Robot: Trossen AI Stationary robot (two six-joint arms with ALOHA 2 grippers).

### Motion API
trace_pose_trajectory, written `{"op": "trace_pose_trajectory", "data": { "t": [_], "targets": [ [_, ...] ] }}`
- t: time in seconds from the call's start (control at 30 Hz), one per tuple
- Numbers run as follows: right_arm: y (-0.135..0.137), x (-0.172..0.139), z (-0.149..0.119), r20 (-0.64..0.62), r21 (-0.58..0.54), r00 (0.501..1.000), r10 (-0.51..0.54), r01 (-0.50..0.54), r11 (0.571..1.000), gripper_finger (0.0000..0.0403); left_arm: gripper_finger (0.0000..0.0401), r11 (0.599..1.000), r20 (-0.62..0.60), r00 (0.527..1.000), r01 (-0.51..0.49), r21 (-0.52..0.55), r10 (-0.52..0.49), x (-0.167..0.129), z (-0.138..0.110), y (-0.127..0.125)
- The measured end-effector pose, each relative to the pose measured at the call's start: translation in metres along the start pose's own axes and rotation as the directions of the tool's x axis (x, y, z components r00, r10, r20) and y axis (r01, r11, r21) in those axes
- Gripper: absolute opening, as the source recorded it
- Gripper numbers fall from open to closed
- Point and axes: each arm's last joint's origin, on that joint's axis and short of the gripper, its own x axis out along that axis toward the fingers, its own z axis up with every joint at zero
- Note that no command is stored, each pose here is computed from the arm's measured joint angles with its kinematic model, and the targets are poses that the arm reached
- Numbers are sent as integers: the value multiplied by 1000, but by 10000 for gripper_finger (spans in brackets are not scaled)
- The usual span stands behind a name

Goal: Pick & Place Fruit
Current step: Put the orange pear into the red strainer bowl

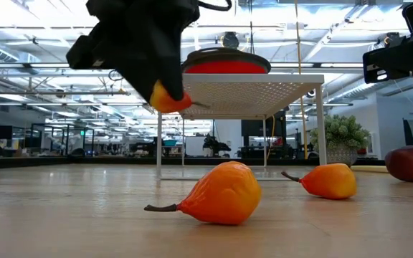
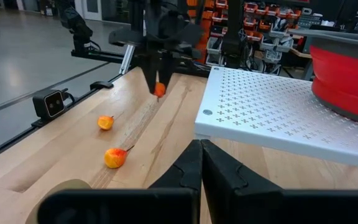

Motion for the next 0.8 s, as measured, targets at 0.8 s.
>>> {"op": "trace_pose_trajectory", "data": {
  "t": [0.8],
  "targets": [
    [0,0,0,0,0,1000,0,0,1000,0,88,635,35,698,628,451,-716,-29,12,-67]
  ]
}}
